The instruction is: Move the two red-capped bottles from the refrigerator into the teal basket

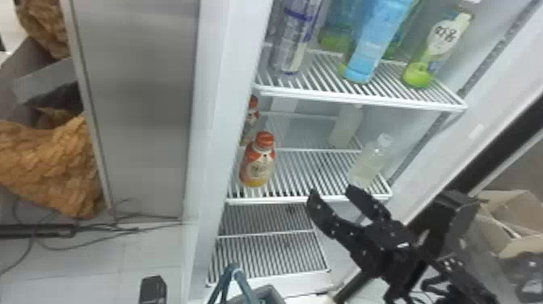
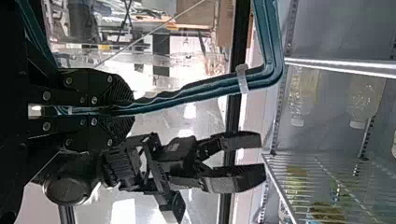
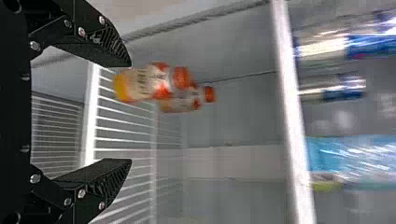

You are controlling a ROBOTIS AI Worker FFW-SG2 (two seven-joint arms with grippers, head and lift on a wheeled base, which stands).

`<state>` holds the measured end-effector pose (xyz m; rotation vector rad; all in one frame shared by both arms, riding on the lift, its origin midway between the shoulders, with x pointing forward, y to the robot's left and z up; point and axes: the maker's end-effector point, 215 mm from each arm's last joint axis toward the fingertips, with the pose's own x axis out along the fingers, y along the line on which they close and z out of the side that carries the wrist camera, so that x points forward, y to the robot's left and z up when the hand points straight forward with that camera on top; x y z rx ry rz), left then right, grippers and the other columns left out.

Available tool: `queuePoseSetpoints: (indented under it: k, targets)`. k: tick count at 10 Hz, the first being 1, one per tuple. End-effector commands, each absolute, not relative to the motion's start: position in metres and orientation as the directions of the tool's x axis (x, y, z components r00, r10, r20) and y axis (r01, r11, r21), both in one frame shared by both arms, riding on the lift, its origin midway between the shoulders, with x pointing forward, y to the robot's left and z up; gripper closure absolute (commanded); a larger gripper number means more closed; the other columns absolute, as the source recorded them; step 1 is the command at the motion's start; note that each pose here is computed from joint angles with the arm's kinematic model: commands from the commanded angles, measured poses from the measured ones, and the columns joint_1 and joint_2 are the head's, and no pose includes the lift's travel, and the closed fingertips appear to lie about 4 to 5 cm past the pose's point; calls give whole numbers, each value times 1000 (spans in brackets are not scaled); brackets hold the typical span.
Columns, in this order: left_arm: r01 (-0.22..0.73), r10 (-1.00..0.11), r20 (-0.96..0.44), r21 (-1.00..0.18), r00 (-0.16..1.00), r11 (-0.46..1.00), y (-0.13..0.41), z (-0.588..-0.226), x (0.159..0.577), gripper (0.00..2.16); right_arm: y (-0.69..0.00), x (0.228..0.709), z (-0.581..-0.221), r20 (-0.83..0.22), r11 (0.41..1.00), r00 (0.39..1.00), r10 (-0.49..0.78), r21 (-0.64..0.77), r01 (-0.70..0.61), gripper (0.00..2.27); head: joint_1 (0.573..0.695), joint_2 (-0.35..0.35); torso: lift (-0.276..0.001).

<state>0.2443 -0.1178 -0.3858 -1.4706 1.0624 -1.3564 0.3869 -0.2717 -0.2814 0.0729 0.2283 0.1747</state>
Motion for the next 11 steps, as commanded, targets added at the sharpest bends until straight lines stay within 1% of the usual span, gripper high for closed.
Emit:
queuePoseSetpoints:
  k: [1, 3, 4, 6, 7, 11]
  targets:
    - [-41, -959, 279, -959, 47, -280, -119, -386, 242, 1085, -281, 395, -273, -132, 986, 979, 154, 85, -143, 320, 695, -350, -228]
    - [-43, -958, 281, -958, 47, -283, -120, -385, 242, 1085, -292, 402, -266, -16, 992, 994, 108, 61, -107, 320, 695, -350, -228]
    - [-46, -958, 283, -957, 44, -285, -121, -384, 240, 1085, -294, 404, -269, 29, 993, 995, 99, 69, -100, 320, 695, -350, -228]
    - [-48, -958, 283, -957, 41, -285, -122, -385, 239, 1087, -299, 403, -278, 88, 995, 993, 75, 65, -81, 323, 695, -350, -228]
    - [-51, -958, 284, -957, 38, -286, -123, -384, 237, 1085, -303, 402, -289, 77, 995, 995, 67, 69, -73, 323, 695, -350, -228]
    - [-56, -956, 292, -954, 38, -294, -124, -382, 236, 1085, -303, 398, -297, 58, 996, 996, 70, 47, -73, 323, 695, -350, -228]
